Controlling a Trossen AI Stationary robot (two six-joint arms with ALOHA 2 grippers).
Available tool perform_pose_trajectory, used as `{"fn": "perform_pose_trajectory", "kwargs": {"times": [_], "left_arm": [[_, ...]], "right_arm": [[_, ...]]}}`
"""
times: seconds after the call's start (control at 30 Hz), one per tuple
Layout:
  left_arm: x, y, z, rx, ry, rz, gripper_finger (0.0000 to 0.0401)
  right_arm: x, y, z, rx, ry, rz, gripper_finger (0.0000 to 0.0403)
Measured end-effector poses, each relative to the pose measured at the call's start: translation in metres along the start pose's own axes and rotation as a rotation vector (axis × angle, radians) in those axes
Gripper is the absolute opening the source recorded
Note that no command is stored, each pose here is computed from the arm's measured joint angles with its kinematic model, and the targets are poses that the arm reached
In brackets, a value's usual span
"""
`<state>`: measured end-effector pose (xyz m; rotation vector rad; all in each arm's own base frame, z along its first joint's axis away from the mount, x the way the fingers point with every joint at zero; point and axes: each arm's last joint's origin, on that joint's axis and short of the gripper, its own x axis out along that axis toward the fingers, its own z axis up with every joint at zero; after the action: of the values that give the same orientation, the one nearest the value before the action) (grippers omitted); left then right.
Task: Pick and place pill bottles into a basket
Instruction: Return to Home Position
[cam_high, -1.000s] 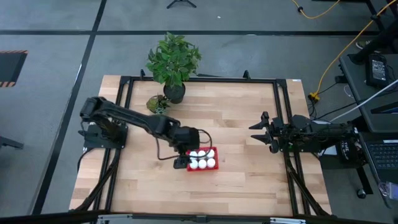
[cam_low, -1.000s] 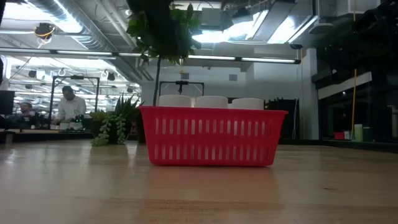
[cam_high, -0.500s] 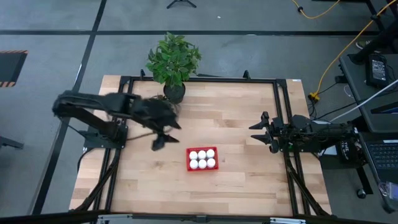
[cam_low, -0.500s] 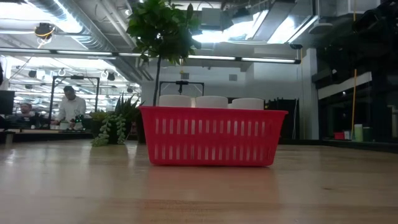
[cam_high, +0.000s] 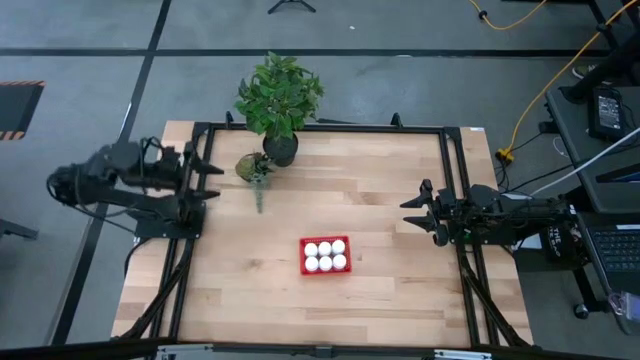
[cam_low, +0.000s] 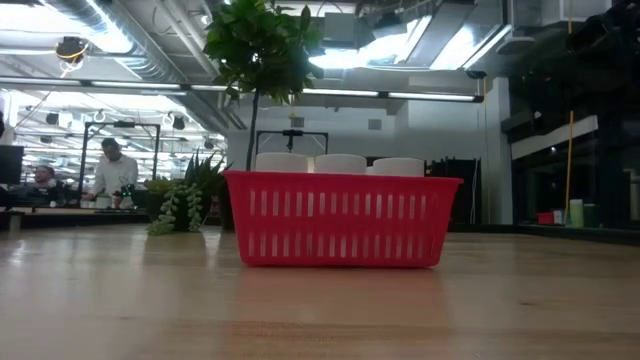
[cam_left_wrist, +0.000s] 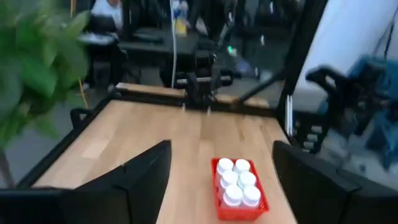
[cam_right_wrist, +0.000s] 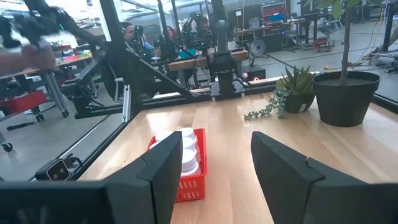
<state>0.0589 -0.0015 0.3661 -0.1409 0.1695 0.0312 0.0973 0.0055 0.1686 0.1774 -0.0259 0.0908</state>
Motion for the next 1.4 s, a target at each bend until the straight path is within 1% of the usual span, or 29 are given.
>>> {"fn": "perform_pose_trajectory", "kwargs": {"times": [0.07, 0.13, 0.2, 0.23, 0.3, 0.33, 0.37, 0.4, 0.43, 0.6, 0.77, 0.87, 0.93, 1.1, 1.23, 1.4], "left_arm": [[-0.002, 0.005, -0.034, -0.031, -0.095, -0.019, 0.0272], [0.002, 0.009, -0.066, -0.052, -0.197, -0.066, 0.0272], [0.015, 0.013, -0.1, -0.094, -0.273, -0.095, 0.0272], [0.028, 0.014, -0.113, -0.117, -0.298, -0.106, 0.0272], [0.049, 0.015, -0.142, -0.122, -0.275, -0.17, 0.0272], [0.057, 0.014, -0.151, -0.119, -0.294, -0.225, 0.0272], [0.065, 0.014, -0.158, -0.131, -0.326, -0.241, 0.0272], [0.071, 0.016, -0.17, -0.143, -0.334, -0.234, 0.0272], [0.073, 0.018, -0.176, -0.146, -0.264, -0.208, 0.0272], [0.072, 0.021, -0.171, -0.011, -0.321, -0.215, 0.0272], [0.072, 0.029, -0.177, 0.003, -0.243, -0.233, 0.0272], [0.071, 0.032, -0.176, 0.011, -0.258, -0.239, 0.0272], [0.071, 0.034, -0.177, 0.02, -0.251, -0.195, 0.0272], [0.071, 0.042, -0.174, 0.079, -0.293, -0.011, 0.0272], [0.07, 0.044, -0.174, 0.111, -0.299, 0.048, 0.0272], [0.071, 0.044, -0.177, 0.107, -0.269, 0.057, 0.0272]], "right_arm": [[0.0, 0.0, 0.0, -0.001, 0.0, 0.0, 0.0194], [0.0, 0.0, 0.0, 0.0, 0.0, 0.0, 0.0194], [0.0, 0.0, 0.0, -0.001, 0.0, 0.0, 0.0194], [0.0, 0.0, 0.0, -0.001, 0.0, 0.0, 0.0194], [0.0, 0.0, 0.0, 0.0, 0.0, 0.0, 0.0194], [0.0, 0.0, 0.0, -0.001, 0.0, -0.001, 0.0194], [0.0, 0.0, 0.0, -0.001, 0.001, -0.002, 0.0194], [0.0, 0.0, 0.0, -0.001, -0.001, 0.0, 0.0194], [0.0, 0.0, 0.001, -0.002, -0.005, 0.002, 0.0194], [0.0, 0.0, 0.0, -0.003, 0.003, -0.001, 0.0194], [0.0, 0.0, 0.0, -0.002, 0.007, -0.01, 0.0194], [0.0, 0.0, 0.0, -0.002, 0.008, -0.011, 0.0194], [0.0, 0.0, 0.0, -0.002, 0.008, -0.011, 0.0194], [0.0, 0.0, 0.0, -0.002, 0.008, -0.011, 0.0194], [0.0, 0.0, 0.0, -0.002, 0.008, -0.011, 0.0194], [0.0, 0.0, 0.0, -0.002, 0.008, -0.011, 0.0194]]}}
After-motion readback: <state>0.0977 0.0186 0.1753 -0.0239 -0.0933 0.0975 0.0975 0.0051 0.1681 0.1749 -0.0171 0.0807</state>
